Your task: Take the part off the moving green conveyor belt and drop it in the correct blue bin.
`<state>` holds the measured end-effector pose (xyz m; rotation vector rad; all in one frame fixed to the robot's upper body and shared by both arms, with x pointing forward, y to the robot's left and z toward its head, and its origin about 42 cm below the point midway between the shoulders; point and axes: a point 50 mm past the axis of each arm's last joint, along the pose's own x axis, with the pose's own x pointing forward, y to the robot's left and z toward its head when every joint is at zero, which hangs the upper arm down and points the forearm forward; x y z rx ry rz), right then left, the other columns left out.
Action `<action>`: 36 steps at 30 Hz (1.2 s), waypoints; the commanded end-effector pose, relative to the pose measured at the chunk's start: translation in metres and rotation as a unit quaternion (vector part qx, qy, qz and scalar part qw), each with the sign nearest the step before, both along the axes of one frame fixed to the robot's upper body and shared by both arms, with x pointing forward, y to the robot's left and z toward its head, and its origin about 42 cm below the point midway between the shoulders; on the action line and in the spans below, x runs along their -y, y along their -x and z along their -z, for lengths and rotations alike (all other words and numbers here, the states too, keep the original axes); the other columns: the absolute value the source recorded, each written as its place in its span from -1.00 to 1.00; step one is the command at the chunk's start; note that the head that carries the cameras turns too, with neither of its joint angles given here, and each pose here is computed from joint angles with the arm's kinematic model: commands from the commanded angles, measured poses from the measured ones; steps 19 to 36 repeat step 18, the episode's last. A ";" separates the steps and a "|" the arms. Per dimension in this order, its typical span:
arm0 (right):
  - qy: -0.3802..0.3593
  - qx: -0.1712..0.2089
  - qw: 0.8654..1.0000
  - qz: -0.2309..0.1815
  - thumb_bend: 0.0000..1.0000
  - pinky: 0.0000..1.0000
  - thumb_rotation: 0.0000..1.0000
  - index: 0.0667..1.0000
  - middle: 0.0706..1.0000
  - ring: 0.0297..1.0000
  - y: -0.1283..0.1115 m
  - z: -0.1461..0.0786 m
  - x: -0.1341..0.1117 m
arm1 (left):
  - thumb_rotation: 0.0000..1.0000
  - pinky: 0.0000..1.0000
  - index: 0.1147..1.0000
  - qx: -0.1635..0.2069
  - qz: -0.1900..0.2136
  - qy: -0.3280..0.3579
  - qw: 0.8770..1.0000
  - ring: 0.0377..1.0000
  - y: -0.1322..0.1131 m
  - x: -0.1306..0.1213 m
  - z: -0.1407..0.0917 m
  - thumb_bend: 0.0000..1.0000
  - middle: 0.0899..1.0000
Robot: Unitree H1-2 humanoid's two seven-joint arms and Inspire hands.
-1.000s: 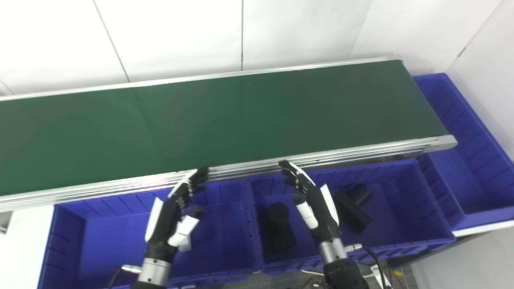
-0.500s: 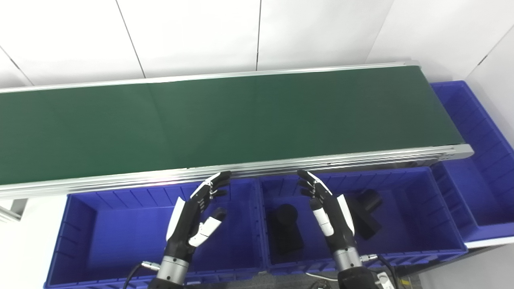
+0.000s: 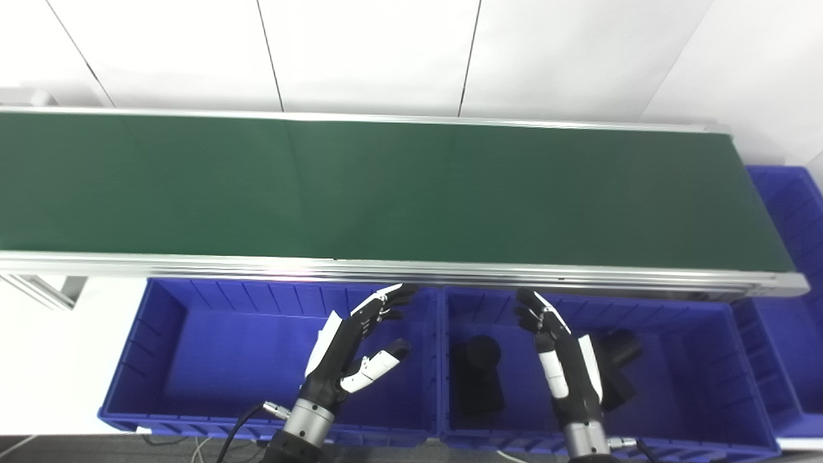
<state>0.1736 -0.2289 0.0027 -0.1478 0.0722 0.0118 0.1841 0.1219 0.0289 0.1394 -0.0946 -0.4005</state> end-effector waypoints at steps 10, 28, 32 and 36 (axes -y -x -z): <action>-0.010 0.042 0.999 -0.008 0.55 0.71 1.00 0.70 0.74 0.67 -0.007 -0.009 -0.005 | 0.68 0.54 0.58 0.039 -0.005 0.014 0.999 0.65 -0.009 0.003 -0.013 0.43 0.68; 0.001 0.039 0.999 -0.008 0.58 0.68 1.00 0.70 0.73 0.66 -0.007 -0.007 -0.010 | 0.69 0.54 0.57 0.030 -0.006 0.012 0.999 0.65 -0.008 -0.002 -0.008 0.46 0.68; 0.001 0.039 0.999 -0.008 0.58 0.68 1.00 0.70 0.73 0.66 -0.007 -0.007 -0.010 | 0.69 0.54 0.57 0.030 -0.006 0.012 0.999 0.65 -0.008 -0.002 -0.008 0.46 0.68; 0.001 0.039 0.999 -0.008 0.58 0.68 1.00 0.70 0.73 0.66 -0.007 -0.007 -0.010 | 0.69 0.54 0.57 0.030 -0.006 0.012 0.999 0.65 -0.008 -0.002 -0.008 0.46 0.68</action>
